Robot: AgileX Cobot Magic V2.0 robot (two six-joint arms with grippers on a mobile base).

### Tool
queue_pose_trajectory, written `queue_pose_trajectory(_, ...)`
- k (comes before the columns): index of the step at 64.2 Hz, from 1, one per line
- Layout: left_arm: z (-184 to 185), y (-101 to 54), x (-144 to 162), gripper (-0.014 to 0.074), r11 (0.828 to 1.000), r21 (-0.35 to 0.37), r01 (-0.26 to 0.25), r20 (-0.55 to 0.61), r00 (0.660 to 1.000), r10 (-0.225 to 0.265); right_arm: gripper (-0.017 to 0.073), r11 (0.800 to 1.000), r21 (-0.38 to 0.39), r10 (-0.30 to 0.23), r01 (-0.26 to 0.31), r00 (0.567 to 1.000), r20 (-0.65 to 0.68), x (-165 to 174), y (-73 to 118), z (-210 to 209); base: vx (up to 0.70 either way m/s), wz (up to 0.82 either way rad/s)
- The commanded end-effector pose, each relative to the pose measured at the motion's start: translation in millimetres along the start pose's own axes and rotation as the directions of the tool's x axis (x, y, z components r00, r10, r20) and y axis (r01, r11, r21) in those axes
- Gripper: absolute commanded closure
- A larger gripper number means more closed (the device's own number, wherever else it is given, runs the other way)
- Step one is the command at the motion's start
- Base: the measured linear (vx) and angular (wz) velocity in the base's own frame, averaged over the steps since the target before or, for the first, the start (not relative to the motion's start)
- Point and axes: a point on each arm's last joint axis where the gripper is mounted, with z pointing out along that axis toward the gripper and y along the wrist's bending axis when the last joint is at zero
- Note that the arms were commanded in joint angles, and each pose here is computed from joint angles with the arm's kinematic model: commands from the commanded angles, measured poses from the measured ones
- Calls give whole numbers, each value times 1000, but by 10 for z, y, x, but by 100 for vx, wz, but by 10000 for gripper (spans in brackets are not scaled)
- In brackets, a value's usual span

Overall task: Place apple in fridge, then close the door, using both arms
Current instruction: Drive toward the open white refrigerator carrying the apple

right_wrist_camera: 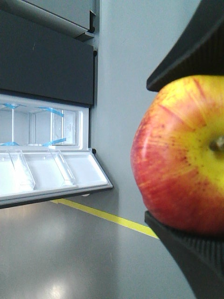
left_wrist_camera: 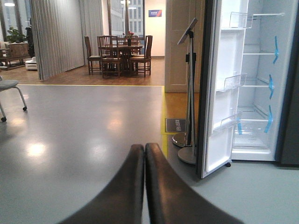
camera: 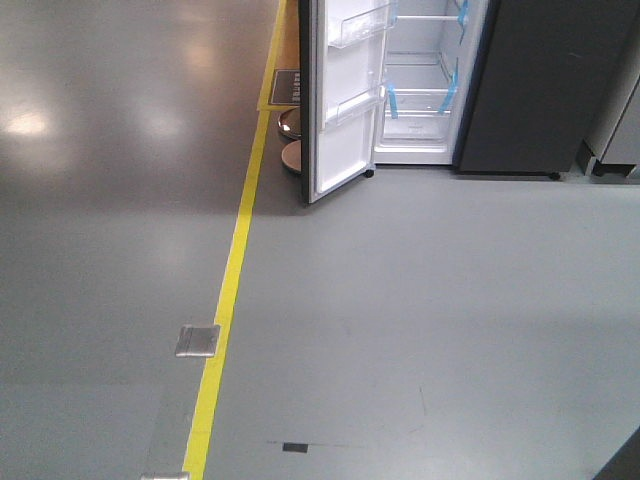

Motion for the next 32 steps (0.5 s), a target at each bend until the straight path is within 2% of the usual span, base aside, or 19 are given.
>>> queue_pose_trajectory(1, 1, -10, 25, 599, 1000, 18, 1, 51, 999, -1, 568, 1000, 3, -8, 8, 990, 140, -183, -12, -180, 29, -5)
queue_pose_trajectory(32, 1, -10, 25, 599, 1000, 18, 1, 51, 999, -1, 568, 1000, 3, -8, 8, 990, 140, -183, -12, -180, 29, -6)
